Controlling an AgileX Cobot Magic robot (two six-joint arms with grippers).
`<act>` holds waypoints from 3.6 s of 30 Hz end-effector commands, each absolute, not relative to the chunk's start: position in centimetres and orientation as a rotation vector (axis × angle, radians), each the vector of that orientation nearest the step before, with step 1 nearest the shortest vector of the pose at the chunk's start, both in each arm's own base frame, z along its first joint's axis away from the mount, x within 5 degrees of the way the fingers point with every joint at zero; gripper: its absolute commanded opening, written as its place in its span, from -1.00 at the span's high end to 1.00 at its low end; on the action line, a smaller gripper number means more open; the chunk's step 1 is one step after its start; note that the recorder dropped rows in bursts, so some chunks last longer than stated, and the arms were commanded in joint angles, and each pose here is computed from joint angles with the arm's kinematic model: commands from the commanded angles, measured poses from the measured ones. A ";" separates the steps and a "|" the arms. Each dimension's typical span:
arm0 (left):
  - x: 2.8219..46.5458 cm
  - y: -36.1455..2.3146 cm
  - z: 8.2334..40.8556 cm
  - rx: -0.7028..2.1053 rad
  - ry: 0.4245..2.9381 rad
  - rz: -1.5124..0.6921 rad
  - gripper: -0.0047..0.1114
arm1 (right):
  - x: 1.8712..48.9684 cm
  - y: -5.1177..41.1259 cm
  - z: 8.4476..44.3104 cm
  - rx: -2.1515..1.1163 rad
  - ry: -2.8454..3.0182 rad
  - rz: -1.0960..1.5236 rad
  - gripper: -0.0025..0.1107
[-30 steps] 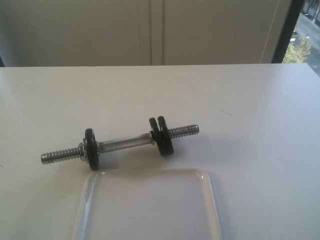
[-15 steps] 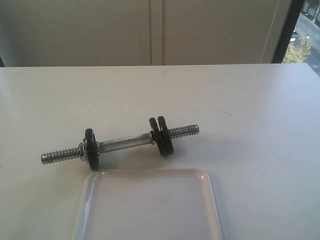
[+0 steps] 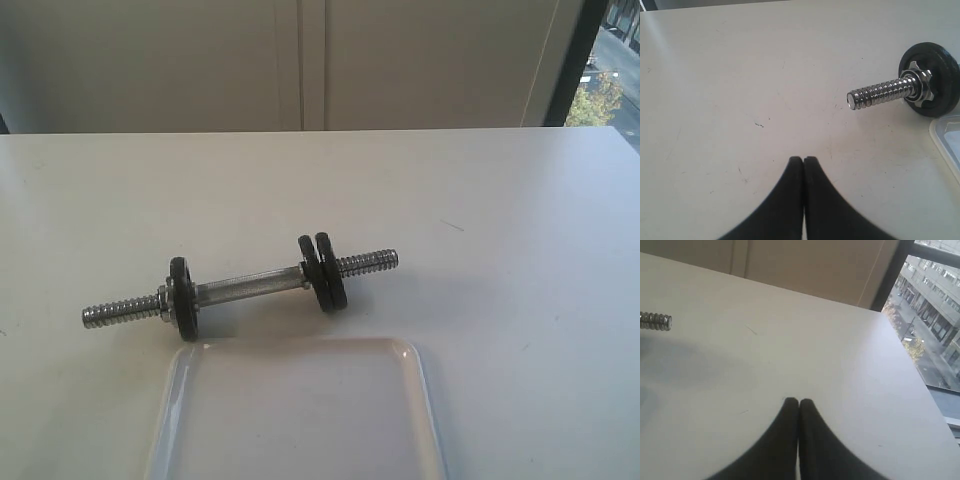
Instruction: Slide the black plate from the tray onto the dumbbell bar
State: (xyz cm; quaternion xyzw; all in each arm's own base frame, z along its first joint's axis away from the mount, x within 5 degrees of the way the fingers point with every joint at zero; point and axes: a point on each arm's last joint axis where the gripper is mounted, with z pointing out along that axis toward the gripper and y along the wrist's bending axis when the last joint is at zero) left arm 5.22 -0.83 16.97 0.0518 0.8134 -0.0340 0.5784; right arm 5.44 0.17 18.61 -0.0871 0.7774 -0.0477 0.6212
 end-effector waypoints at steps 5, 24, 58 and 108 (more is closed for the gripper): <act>5.2 -0.9 16.9 0.111 1.904 -0.092 0.92 | 5.4 0.2 18.6 -0.058 1.780 0.012 0.96; 5.2 -0.9 16.9 0.111 1.904 -0.092 0.92 | 5.4 0.2 18.6 -0.043 1.780 0.025 0.96; 5.2 -0.9 16.9 0.111 1.904 -0.092 0.92 | 5.4 0.4 18.6 0.003 1.781 0.093 0.96; 5.2 -0.9 16.9 0.111 1.904 -0.092 0.92 | 5.4 0.4 18.6 0.003 1.781 0.093 0.96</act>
